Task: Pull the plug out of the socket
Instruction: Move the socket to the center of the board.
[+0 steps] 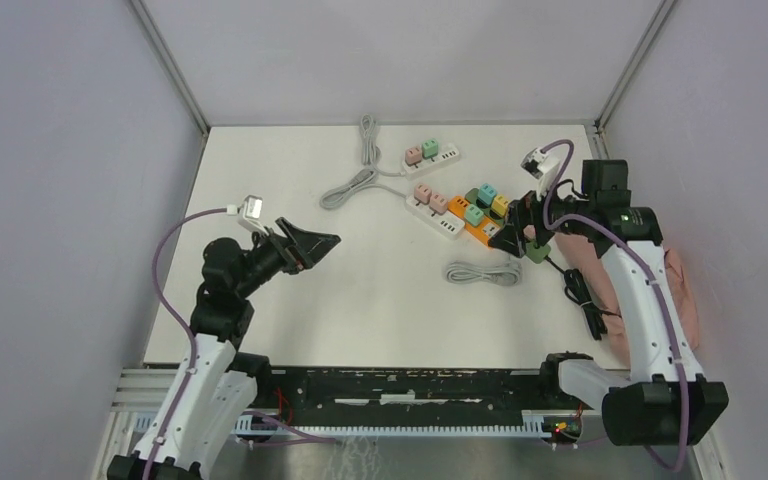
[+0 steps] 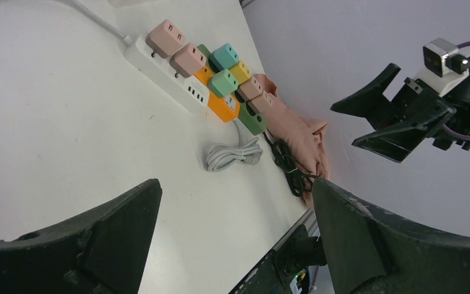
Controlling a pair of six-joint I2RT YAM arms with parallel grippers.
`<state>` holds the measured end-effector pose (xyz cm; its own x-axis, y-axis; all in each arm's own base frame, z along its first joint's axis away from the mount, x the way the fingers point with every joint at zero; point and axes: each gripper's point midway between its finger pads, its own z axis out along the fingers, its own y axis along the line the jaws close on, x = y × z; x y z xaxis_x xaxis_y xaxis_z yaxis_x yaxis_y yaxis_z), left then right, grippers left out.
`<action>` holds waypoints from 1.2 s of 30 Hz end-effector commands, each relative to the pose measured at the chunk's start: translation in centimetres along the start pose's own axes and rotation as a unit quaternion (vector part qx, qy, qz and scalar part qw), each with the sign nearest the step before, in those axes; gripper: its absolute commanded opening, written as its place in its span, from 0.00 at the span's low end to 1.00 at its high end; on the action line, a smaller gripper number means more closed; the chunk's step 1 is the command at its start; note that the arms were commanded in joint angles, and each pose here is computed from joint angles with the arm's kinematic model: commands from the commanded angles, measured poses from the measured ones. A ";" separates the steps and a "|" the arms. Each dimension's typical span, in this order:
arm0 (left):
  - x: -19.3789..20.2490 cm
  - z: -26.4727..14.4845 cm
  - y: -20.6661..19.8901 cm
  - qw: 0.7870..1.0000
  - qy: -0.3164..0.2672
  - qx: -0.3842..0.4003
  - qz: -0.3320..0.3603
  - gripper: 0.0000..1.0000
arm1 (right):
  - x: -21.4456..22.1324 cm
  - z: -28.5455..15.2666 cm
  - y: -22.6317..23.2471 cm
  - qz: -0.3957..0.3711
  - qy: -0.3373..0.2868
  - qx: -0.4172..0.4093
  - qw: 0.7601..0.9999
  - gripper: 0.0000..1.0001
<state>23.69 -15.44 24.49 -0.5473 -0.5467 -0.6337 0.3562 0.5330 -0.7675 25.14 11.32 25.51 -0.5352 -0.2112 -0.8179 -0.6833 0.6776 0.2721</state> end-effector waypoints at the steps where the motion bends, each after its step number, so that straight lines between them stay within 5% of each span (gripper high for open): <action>1: 0.4 0.5 -2.3 0.998 -0.001 0.066 0.003 0.99 | 0.5 3.0 -2.0 -0.075 0.010 -0.025 0.997 1.00; 8: 6.3 3.2 -3.0 0.994 0.068 0.034 0.076 0.99 | 4.2 9.1 -7.4 -0.112 0.154 0.064 0.980 0.96; 13: 7.6 5.0 -2.5 0.992 0.067 0.036 0.096 0.99 | 4.5 13.8 -7.8 -0.152 0.201 0.059 0.966 0.94; 26: 6.3 5.5 0.4 0.987 0.041 -0.036 0.154 0.99 | -3.1 25.9 -8.5 -0.188 0.154 0.065 0.968 0.94; 36: 5.5 3.8 0.7 0.985 0.010 -0.040 0.166 0.99 | -0.1 29.7 -10.4 -0.173 0.210 0.070 0.960 0.89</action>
<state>23.53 -21.19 19.78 -0.4814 -0.3354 -0.8098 0.4413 0.7056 -0.5545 46.07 25.07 7.39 -0.4497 -0.6869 -0.5709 -0.8164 0.5754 -0.0493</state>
